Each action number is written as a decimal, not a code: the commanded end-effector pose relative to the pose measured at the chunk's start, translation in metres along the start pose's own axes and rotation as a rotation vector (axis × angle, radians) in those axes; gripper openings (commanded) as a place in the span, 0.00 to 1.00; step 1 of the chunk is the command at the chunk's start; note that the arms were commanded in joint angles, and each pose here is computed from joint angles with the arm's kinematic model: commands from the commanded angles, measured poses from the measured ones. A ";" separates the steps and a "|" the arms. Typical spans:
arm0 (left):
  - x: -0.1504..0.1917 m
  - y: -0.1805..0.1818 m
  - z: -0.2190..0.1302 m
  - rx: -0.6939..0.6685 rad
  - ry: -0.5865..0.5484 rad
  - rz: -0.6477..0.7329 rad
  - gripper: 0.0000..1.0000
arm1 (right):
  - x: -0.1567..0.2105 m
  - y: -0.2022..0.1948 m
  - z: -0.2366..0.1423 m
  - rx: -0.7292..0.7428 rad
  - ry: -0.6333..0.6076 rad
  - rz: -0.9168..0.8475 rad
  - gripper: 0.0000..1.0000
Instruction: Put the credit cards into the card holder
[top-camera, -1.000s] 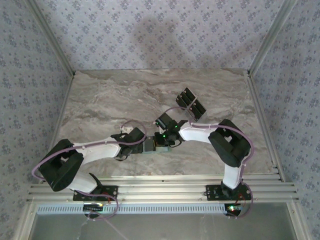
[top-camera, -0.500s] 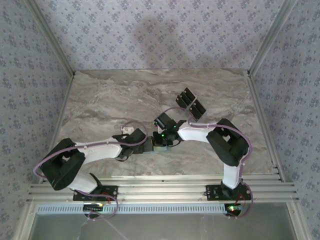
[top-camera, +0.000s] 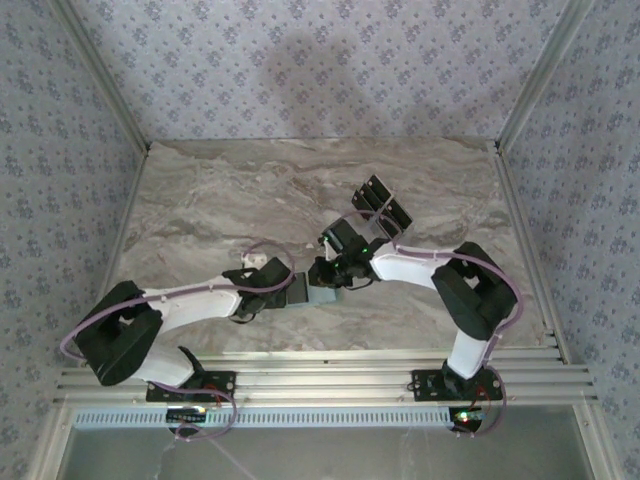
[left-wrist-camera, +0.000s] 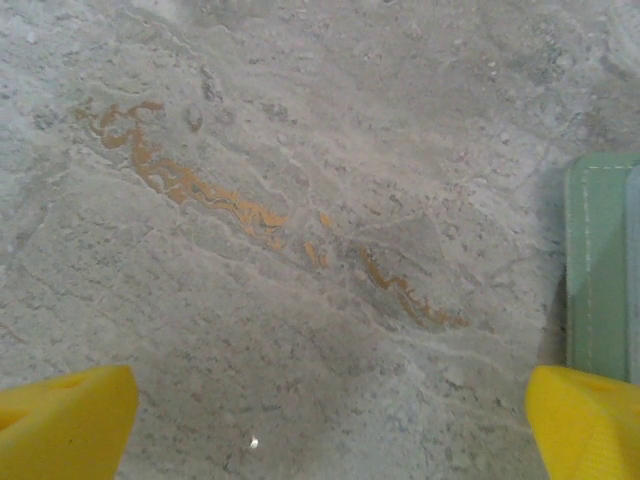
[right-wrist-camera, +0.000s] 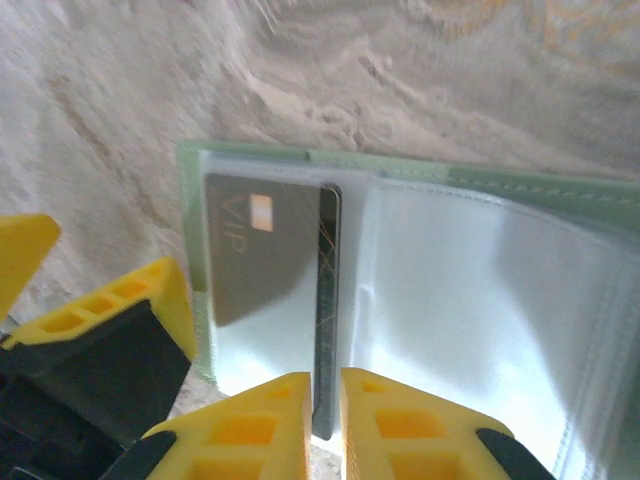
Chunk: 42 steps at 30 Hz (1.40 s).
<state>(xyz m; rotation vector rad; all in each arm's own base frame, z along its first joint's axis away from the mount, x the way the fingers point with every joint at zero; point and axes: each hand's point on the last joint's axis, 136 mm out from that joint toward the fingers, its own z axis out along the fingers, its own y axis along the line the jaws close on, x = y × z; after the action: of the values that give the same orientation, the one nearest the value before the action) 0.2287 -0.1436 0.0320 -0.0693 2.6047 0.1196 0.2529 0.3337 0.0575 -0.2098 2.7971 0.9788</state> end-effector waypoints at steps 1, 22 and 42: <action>-0.010 -0.001 -0.015 0.024 -0.025 -0.001 1.00 | 0.000 -0.002 -0.013 0.016 -0.010 -0.027 0.24; -0.008 -0.025 -0.001 0.031 0.012 0.058 1.00 | 0.000 -0.034 -0.035 0.122 -0.041 -0.067 0.44; -0.010 -0.014 -0.006 -0.003 -0.012 0.051 1.00 | -0.009 -0.021 -0.033 0.101 -0.035 -0.097 0.44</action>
<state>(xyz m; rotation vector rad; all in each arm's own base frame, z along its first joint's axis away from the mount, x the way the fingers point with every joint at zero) 0.2391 -0.1667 0.0332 -0.0123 2.6083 0.0973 0.2611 0.2974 0.0506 -0.2805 2.8113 0.7849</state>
